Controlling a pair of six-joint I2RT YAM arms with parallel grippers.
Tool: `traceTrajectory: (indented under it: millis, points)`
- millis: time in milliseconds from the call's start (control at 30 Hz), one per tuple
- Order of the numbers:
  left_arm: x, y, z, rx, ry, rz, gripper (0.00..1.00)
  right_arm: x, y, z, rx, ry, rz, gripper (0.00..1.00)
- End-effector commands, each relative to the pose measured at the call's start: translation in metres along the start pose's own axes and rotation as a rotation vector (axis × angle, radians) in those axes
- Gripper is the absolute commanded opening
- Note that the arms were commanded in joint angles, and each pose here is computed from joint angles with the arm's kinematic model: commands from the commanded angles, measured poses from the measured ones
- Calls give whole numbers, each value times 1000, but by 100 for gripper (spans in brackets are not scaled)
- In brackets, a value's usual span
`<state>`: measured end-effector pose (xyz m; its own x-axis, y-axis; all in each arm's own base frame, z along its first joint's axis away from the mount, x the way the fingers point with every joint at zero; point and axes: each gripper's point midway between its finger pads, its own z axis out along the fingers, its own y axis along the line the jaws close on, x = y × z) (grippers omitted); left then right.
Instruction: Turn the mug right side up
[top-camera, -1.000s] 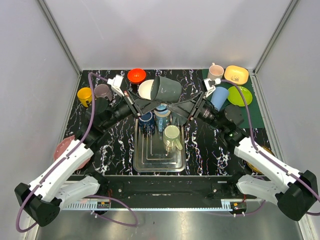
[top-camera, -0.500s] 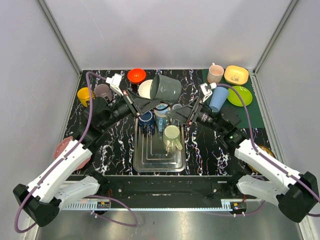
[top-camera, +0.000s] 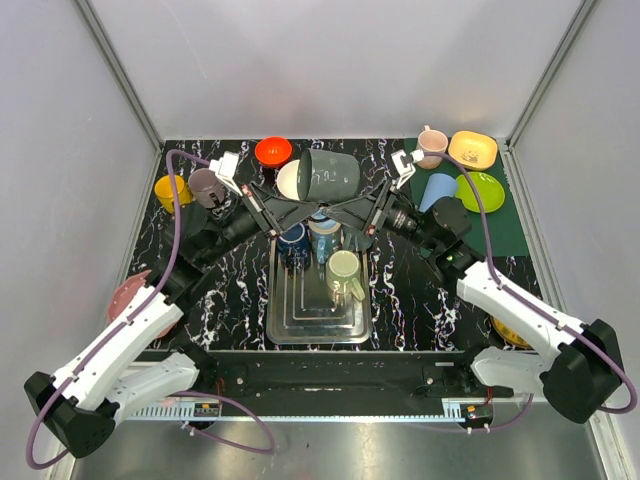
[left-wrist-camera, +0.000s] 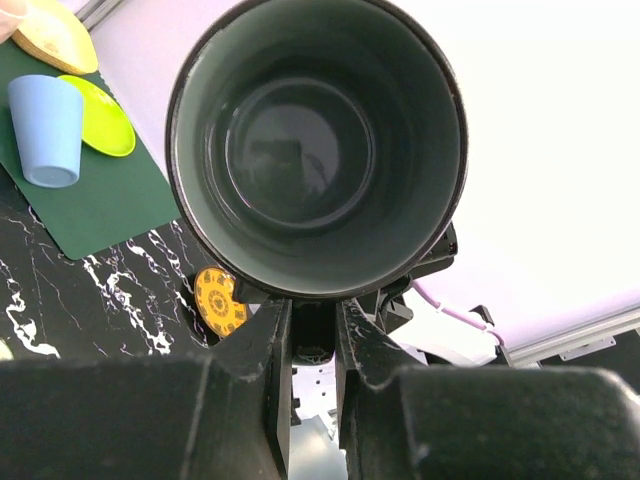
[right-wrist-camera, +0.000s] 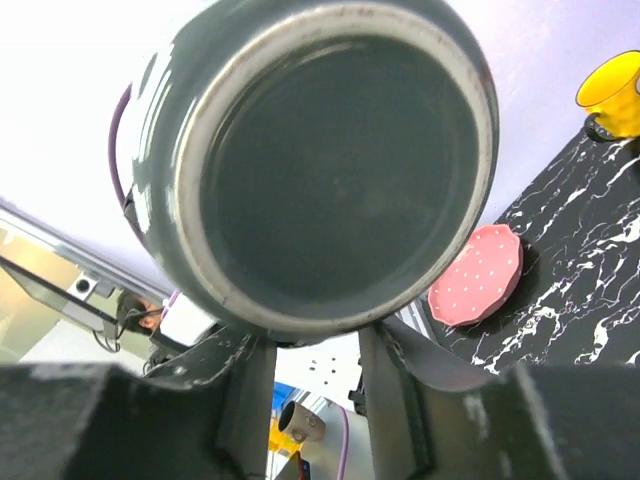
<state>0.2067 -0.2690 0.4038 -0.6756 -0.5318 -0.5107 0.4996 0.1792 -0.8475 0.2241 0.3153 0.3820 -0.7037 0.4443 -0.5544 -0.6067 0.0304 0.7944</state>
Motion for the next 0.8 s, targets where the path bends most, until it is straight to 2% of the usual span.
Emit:
traceTrajectory:
  millis: [0,67,100,167,233,333,467,500,600,700,767]
  points:
    - [2,-48,-11,185,23,28,0,-28,35,5,-147,-83,-58,36]
    - [4,-46,-11,183,35,23,0,-31,40,5,-182,-98,-54,28]
    - [6,-44,-11,180,41,19,0,-32,41,5,-196,-98,-50,20]
    - [10,-43,-10,184,60,14,0,-35,48,4,-243,-105,-46,14]
    - [14,-38,-9,178,74,8,0,-35,52,2,-279,-96,-41,1]
    - [17,-28,-10,143,78,-2,0,-33,59,1,-327,-71,-40,0]
    - [13,-10,-12,66,42,35,16,-28,54,-1,-227,-22,-112,0]
    - [13,-6,-13,46,42,36,29,-28,52,-1,-192,-15,-134,0]
    - [7,2,-15,9,12,61,45,-26,47,-8,-77,24,-221,0]
    - [1,11,-18,-22,-12,65,54,-25,43,-18,16,54,-289,0]
    - [-4,18,-20,-48,-31,73,57,-22,38,-26,84,93,-331,0]
